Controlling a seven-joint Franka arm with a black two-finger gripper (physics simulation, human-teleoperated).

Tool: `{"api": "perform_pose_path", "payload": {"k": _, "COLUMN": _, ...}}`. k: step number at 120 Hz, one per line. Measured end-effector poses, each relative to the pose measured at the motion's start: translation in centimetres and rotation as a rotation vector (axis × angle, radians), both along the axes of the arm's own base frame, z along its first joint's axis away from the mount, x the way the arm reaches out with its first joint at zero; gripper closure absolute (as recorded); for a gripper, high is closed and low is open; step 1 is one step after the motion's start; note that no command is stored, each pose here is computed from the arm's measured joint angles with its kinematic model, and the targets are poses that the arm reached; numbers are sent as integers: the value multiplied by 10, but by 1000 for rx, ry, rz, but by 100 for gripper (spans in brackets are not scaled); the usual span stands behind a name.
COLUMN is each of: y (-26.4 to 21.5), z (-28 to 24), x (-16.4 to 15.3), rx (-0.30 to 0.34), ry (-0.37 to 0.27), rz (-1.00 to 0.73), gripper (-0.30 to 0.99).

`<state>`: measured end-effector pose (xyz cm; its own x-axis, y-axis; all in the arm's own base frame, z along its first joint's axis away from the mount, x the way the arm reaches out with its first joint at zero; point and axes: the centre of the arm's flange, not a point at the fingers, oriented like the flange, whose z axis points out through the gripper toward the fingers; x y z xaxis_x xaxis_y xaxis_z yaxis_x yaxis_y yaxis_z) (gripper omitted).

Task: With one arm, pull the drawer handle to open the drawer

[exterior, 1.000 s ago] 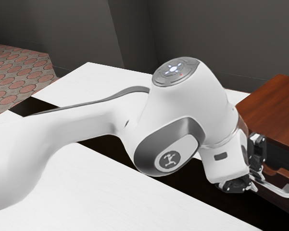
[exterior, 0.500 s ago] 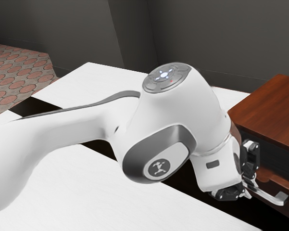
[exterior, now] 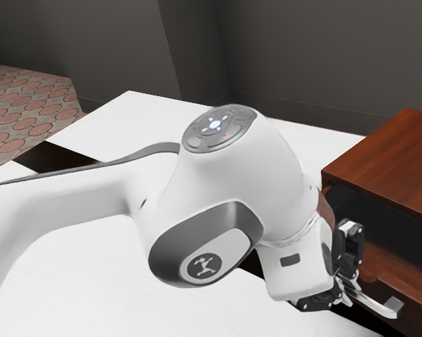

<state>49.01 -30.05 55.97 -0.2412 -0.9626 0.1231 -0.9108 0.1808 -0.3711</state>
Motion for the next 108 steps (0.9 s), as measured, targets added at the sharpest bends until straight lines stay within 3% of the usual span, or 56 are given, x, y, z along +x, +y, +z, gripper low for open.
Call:
{"api": "perform_pose_path", "payload": {"k": 76, "y": 10, "z": 22, "x": -51, "rx": -1, "ry": -30, "rz": 13, "gripper": 68}}
{"api": "perform_pose_path", "payload": {"k": 95, "y": 21, "z": 63, "x": -87, "rx": 18, "ry": -42, "rz": 17, "gripper": 37}}
{"api": "perform_pose_path", "payload": {"k": 108, "y": 28, "z": 83, "x": -105, "rx": 46, "ry": -20, "rz": 34, "gripper": 22}}
